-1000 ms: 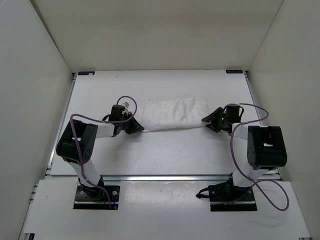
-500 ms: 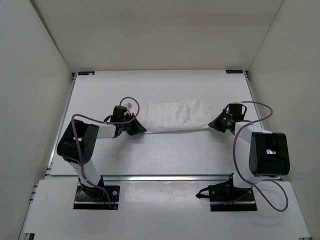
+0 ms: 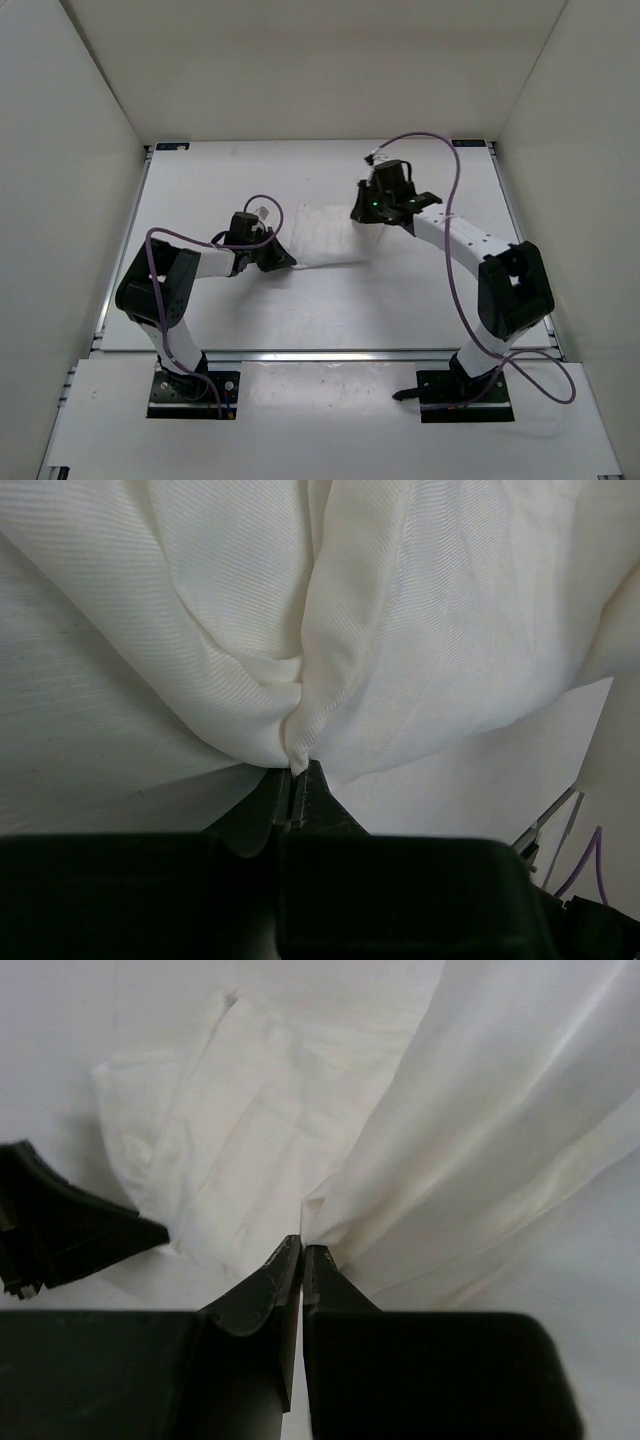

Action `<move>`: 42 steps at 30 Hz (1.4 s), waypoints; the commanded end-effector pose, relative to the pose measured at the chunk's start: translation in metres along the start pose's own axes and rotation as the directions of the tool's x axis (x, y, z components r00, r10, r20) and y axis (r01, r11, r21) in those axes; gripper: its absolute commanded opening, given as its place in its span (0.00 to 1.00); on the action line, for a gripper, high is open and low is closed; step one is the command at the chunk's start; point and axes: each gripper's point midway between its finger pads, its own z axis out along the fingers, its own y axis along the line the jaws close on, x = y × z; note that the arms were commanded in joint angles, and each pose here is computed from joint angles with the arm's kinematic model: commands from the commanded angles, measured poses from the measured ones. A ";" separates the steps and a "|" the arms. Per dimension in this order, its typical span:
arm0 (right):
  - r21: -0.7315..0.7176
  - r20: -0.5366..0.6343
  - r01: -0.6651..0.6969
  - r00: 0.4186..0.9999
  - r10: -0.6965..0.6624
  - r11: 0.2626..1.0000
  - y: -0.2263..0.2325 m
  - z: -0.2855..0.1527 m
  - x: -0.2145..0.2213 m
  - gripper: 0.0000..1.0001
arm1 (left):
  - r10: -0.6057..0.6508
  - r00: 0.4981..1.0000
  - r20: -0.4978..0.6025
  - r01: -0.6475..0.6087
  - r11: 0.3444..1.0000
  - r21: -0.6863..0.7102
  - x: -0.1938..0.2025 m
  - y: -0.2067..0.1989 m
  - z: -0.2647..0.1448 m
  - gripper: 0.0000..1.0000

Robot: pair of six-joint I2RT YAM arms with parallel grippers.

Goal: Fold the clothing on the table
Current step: Fold the skirt

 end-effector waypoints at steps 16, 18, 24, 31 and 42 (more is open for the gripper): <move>-0.285 -0.187 0.200 0.948 -0.259 0.938 0.155 0.071 0.079 0.00 | -0.021 0.998 -0.068 0.018 0.999 -0.036 0.019 0.016 0.004 0.00; -0.297 -0.228 0.183 0.940 -0.256 0.937 0.158 0.072 0.093 0.00 | -0.023 0.998 -0.061 0.022 1.000 -0.020 0.016 0.013 0.003 0.00; -0.333 -0.266 0.173 0.926 -0.268 0.927 0.167 0.062 0.100 0.00 | -0.053 0.998 -0.046 0.052 0.999 -0.011 0.012 0.016 -0.002 0.08; -0.357 -0.271 0.173 0.921 -0.279 0.918 0.178 0.039 0.095 0.00 | -0.061 0.998 -0.033 0.061 0.998 0.008 0.006 0.013 -0.006 0.11; -0.441 -0.167 0.114 0.964 -0.206 0.890 0.177 -0.008 0.057 0.30 | -0.088 0.995 -0.040 0.089 0.996 0.018 0.006 0.015 -0.010 0.21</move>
